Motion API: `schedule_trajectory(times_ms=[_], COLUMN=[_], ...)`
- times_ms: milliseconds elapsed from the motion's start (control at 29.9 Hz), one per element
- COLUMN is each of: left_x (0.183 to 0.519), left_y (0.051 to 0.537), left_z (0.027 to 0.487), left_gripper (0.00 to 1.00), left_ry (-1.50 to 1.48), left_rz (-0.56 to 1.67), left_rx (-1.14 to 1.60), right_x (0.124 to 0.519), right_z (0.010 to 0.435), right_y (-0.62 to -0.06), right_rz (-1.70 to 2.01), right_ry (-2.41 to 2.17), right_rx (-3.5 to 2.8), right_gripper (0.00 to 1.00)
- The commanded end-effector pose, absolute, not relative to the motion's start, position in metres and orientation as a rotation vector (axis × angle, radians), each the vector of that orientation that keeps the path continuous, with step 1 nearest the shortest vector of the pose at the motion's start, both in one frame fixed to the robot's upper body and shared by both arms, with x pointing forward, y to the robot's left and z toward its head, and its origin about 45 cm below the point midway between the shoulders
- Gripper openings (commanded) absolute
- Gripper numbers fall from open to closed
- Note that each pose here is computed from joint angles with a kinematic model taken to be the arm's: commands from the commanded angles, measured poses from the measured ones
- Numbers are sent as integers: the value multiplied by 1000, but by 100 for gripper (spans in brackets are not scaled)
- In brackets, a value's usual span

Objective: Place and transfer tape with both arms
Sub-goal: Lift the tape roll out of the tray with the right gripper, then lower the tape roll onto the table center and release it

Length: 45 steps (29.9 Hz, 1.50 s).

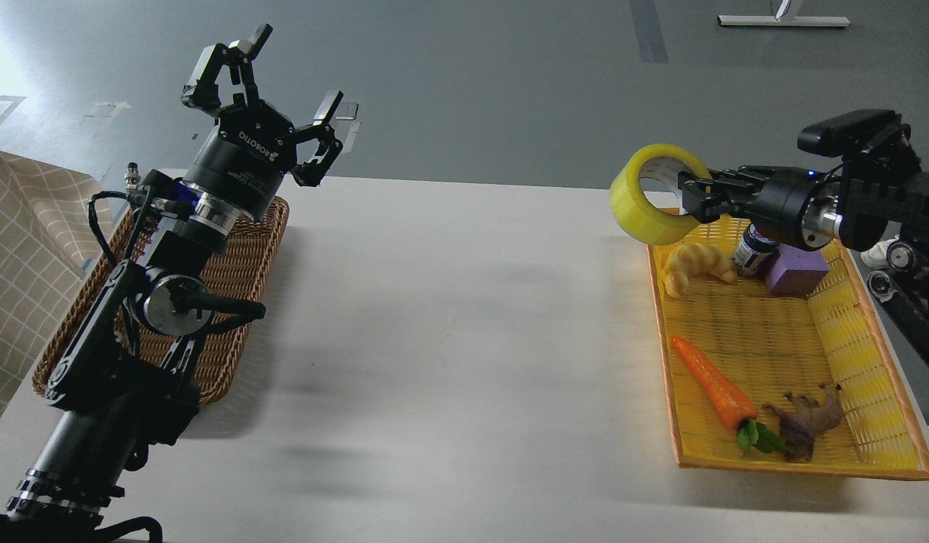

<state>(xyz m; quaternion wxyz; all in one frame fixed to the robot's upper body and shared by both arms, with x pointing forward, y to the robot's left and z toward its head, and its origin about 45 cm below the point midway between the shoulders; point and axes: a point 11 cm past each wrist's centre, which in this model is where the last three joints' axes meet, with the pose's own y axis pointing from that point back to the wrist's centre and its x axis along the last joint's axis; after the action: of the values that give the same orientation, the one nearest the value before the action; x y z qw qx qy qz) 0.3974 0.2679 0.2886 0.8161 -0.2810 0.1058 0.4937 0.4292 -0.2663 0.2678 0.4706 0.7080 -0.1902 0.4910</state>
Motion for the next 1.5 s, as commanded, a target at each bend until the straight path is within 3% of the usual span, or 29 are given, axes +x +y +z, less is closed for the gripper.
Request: schedule_trajectory(times_ms=[0, 267, 702, 1471], left_x=[397, 397, 396, 390], left_y=[265, 265, 275, 291], left_z=[288, 293, 294, 288], left_gripper=[98, 98, 98, 98], left_ry=[225, 214, 207, 204], left_rz=[1045, 1042, 1066, 1109], left_rx=[-596, -607, -622, -658], right_x=[429, 430, 402, 393], right_z=[263, 255, 199, 157], right_y=[-241, -181, -95, -69], right_rz=[1230, 1290, 1253, 1126], right_ry=[-419, -313, -105, -61], right_rx=[1766, 1823, 1938, 1980], right_gripper=[20, 20, 21, 23])
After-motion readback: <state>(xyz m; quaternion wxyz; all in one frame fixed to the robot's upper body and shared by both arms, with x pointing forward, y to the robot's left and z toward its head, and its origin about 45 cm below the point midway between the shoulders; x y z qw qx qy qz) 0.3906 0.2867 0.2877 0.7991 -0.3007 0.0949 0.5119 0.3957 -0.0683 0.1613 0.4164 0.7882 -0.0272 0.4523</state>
